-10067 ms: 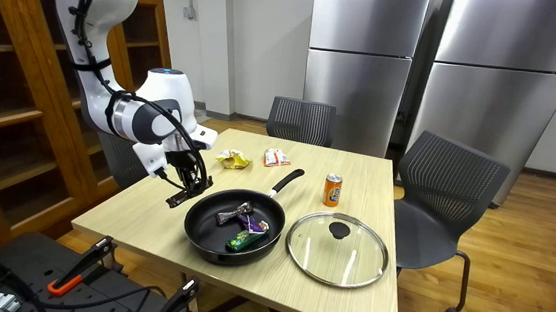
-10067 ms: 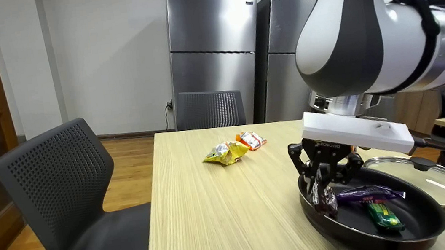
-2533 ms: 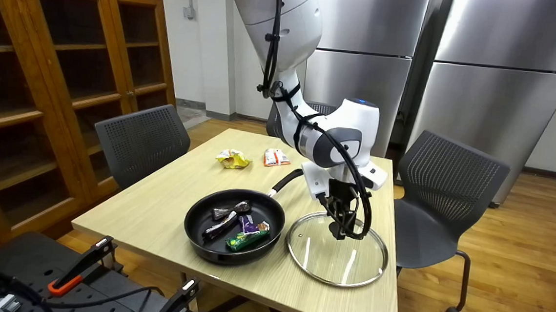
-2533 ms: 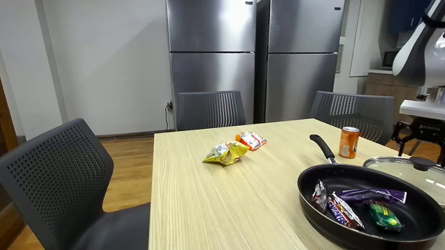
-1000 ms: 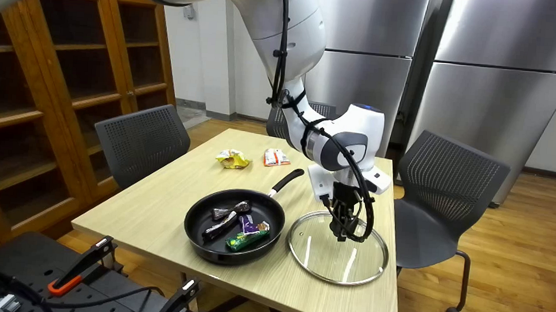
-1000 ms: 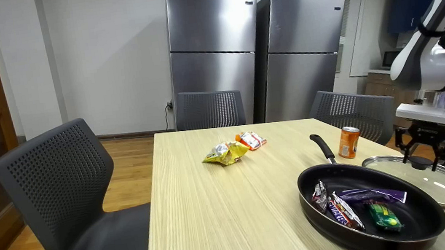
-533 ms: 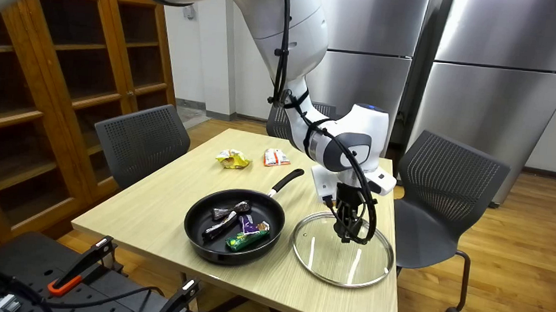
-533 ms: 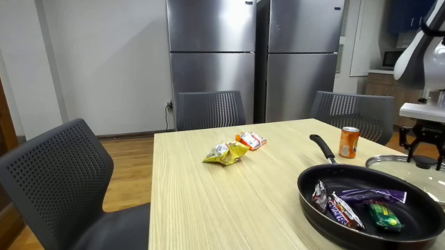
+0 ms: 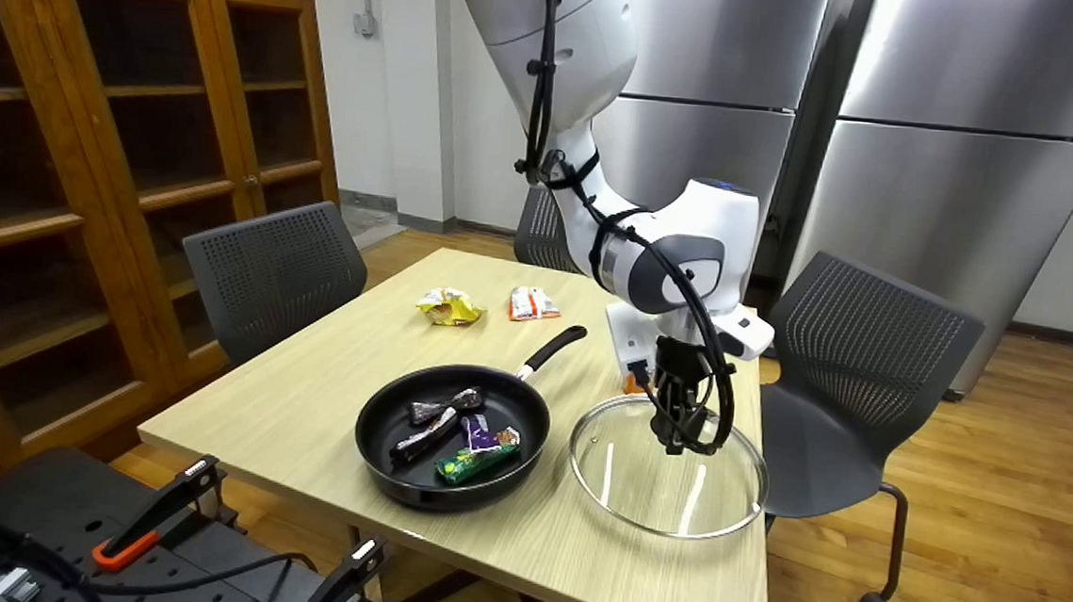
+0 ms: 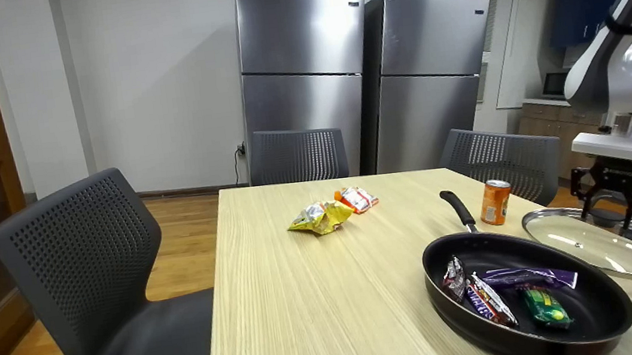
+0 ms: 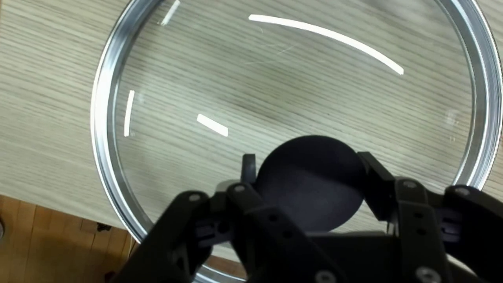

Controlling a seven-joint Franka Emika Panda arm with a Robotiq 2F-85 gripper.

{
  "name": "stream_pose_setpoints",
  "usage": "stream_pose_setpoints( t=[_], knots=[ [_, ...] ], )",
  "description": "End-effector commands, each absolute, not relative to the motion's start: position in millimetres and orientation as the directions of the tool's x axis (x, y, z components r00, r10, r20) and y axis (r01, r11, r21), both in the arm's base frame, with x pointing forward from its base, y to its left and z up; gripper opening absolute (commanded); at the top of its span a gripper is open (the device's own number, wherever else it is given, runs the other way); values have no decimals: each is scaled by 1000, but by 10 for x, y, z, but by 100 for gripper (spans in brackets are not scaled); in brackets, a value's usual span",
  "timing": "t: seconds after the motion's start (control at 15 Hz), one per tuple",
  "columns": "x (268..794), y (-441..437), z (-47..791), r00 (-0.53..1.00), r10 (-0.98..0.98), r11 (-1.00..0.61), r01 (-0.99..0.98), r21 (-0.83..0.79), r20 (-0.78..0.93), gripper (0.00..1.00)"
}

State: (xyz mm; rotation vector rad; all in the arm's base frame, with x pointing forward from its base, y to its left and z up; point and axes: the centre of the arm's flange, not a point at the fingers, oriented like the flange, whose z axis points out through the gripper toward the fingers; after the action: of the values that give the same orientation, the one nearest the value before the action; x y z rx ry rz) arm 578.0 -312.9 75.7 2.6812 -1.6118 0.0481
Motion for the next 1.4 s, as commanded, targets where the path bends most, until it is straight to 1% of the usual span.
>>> stream_pose_setpoints(
  t=[0.0, 0.6, 1.33],
  knots=[
    [5621, -3061, 1263, 442, -895, -445, -895, -26, 63, 39],
    [5416, -2786, 1617, 458, -881, -462, -887, -14, 118, 39],
    [5204, -1931, 1850, 523, -833, -533, -846, -9, 179, 39]
  ],
)
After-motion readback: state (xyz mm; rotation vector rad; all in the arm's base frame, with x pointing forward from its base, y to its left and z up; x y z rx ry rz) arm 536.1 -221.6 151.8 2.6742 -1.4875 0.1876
